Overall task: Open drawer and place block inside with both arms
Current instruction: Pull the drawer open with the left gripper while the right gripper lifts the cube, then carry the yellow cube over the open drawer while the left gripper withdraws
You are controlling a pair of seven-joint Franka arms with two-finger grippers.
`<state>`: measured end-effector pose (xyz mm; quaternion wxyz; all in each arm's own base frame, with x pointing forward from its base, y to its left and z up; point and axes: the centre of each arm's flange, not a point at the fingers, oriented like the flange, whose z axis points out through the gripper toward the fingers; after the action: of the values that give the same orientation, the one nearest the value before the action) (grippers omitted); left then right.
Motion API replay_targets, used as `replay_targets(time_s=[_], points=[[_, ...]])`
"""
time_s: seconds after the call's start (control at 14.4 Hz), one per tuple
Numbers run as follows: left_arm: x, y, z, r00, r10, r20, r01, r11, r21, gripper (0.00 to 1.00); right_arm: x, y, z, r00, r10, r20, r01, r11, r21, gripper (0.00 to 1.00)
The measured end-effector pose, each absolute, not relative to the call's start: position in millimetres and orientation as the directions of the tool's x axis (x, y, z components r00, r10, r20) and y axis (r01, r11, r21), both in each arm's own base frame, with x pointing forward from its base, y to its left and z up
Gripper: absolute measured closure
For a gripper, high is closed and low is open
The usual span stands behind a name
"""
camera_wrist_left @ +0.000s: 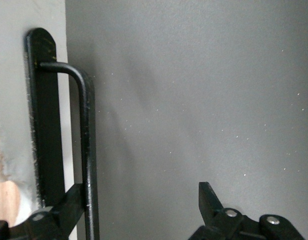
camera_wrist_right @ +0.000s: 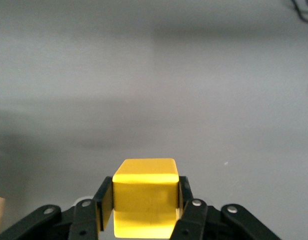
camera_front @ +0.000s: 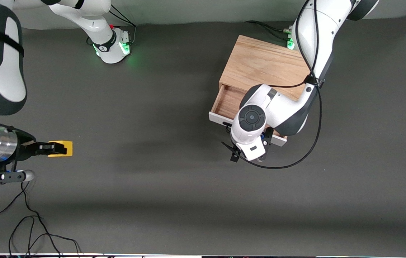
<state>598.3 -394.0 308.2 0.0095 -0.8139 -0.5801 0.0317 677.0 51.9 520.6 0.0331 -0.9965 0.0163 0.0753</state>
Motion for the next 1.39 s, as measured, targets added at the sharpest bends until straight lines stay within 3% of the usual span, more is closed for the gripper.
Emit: replay_targets(time_s=[0.35,0.9,1.18,1.39], points=[[599,-394,309,0.323,0.945,-0.04,0.945,-0.325,-0.047,0.0,661,126,547,0.974,-0.157,-0.163,-0.173,-0.981,-0.089,0.45],[635,-387,360,0.332,0.942,-0.04,0.937,-0.325,0.125,0.0,621,245,574,0.932,-0.296,-0.207,-0.325,-0.938,-0.121,0.45],[676,-278,420,0.412,0.911,-0.013,0.907,-0.409,0.106,0.0,600,321,576,0.918,-0.355,-0.176,-0.382,-0.91,-0.158,0.45],[681,-189,462,0.527,0.848,-0.058,0.85,-0.525,0.05,0.0,586,372,571,0.897,-0.411,-0.162,-0.437,-0.878,-0.195,0.45]])
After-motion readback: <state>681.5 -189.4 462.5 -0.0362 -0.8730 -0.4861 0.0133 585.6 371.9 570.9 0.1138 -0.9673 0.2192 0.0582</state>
